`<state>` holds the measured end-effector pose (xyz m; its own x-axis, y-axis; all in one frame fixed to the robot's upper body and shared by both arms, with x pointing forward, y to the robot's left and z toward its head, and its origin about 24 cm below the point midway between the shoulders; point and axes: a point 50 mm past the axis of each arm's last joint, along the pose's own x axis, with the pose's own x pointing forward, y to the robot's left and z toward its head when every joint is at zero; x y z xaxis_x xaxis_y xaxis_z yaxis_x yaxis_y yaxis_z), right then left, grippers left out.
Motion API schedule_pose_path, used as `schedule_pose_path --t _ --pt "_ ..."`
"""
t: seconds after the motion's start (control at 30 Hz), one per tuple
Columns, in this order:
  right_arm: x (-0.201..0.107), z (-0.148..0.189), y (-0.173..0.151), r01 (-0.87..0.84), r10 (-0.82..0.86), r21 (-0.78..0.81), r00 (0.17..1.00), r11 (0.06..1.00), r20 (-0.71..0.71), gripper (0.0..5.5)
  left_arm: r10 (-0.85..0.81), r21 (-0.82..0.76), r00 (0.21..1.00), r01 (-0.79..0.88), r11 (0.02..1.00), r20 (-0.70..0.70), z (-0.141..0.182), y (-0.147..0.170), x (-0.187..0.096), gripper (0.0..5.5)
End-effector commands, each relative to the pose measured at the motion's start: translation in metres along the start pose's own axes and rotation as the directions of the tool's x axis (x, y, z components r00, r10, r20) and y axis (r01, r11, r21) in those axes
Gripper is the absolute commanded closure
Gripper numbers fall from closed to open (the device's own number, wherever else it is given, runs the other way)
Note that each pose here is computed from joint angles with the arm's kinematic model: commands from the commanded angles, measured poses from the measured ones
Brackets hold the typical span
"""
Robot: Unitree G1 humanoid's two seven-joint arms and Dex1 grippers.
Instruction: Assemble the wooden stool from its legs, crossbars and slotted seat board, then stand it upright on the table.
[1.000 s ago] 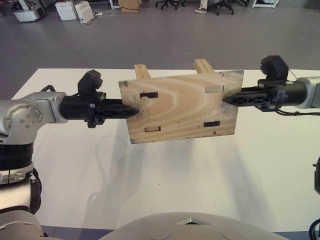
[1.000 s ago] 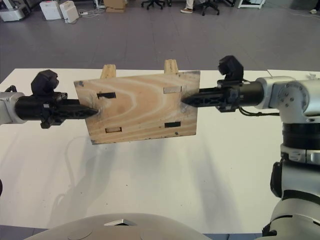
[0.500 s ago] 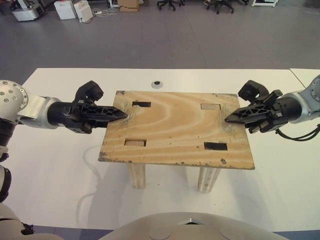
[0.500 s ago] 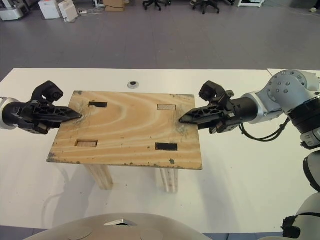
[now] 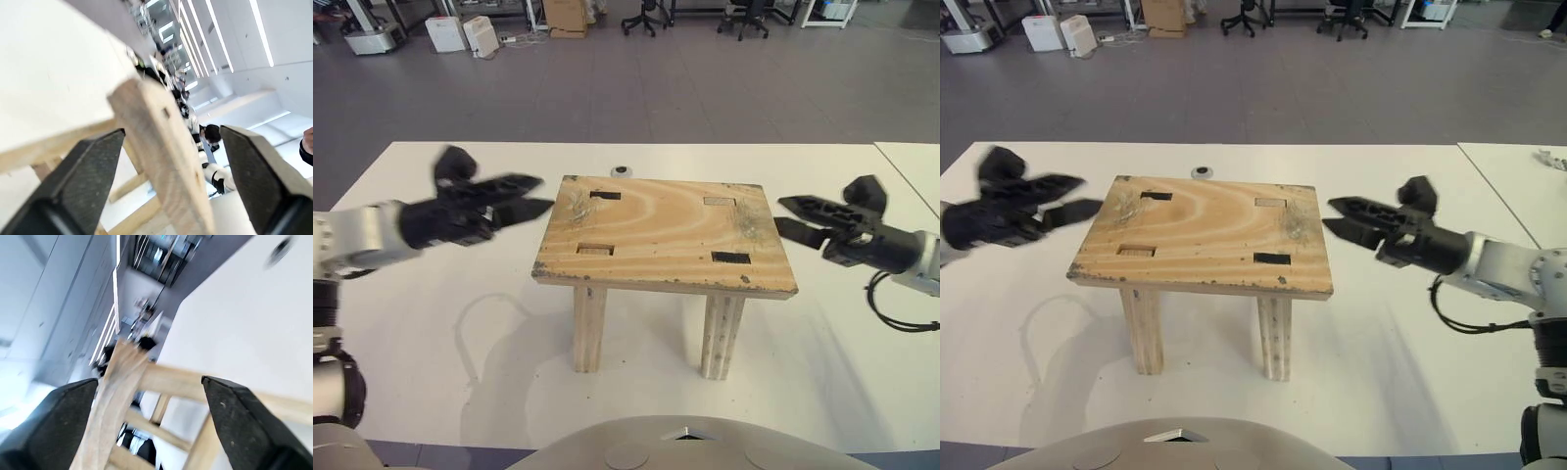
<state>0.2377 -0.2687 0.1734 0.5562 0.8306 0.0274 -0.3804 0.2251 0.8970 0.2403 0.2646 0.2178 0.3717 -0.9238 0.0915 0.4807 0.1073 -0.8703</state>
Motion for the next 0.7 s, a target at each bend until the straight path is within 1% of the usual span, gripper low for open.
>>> schedule_pose_path --t 0.03,0.07,0.1,0.17,0.2,0.23,0.27,0.3,0.33,0.43,0.5,0.57,0.7 --pt "-0.003 0.022 -0.004 0.166 -0.096 -0.232 0.954 0.958 0.285 1.58 0.268 0.236 0.918 -0.341 0.91 0.293 0.021 0.005 -0.042 1.64" --pt "0.001 0.021 -0.015 0.257 -0.147 -0.289 0.924 0.922 0.353 1.58 0.349 0.302 0.851 -0.477 0.825 0.391 0.025 0.02 -0.049 1.64" --pt "0.007 0.019 -0.031 0.374 -0.213 -0.345 0.881 0.861 0.423 1.58 0.417 0.345 0.763 -0.613 0.711 0.494 0.028 0.038 -0.053 1.64" --pt "0.013 0.018 -0.06 0.558 -0.309 -0.397 0.785 0.729 0.537 1.58 0.464 0.354 0.62 -0.764 0.54 0.632 0.028 0.065 -0.047 1.64" --pt "0.015 0.019 -0.071 0.632 -0.337 -0.403 0.731 0.662 0.593 1.58 0.465 0.366 0.572 -0.808 0.463 0.676 0.025 0.077 -0.039 1.64" --pt "0.014 0.021 -0.081 0.703 -0.365 -0.399 0.672 0.588 0.645 1.58 0.468 0.383 0.539 -0.837 0.391 0.7 0.019 0.087 -0.028 1.64" --pt "0.015 0.022 -0.089 0.752 -0.385 -0.415 0.633 0.512 0.672 1.58 0.47 0.4 0.512 -0.858 0.323 0.719 0.013 0.095 -0.02 1.64" --pt "0.017 0.021 -0.096 0.787 -0.4 -0.456 0.608 0.415 0.685 1.58 0.473 0.428 0.512 -0.859 0.281 0.717 0.005 0.104 -0.01 1.64" --pt "0.019 0.02 -0.102 0.801 -0.407 -0.48 0.596 0.357 0.692 1.58 0.475 0.457 0.512 -0.857 0.237 0.716 0.001 0.11 -0.003 1.64" --pt "0.034 0.021 -0.114 0.813 -0.409 -0.532 0.58 0.236 0.705 1.58 0.468 0.452 0.465 -0.88 0.147 0.752 -0.004 0.124 0.007 1.64" --pt "0.044 0.021 -0.117 0.805 -0.391 -0.561 0.588 0.195 0.708 1.58 0.46 0.451 0.448 -0.886 0.111 0.767 -0.005 0.128 0.011 1.64" --pt "0.049 0.024 -0.117 0.799 -0.373 -0.576 0.595 0.175 0.712 1.58 0.455 0.45 0.441 -0.888 0.095 0.774 -0.007 0.131 0.014 1.64" --pt "0.047 0.038 -0.113 0.822 -0.343 -0.554 0.562 0.133 0.752 1.58 0.452 0.462 0.435 -0.885 0.055 0.779 -0.007 0.132 0.017 1.64"
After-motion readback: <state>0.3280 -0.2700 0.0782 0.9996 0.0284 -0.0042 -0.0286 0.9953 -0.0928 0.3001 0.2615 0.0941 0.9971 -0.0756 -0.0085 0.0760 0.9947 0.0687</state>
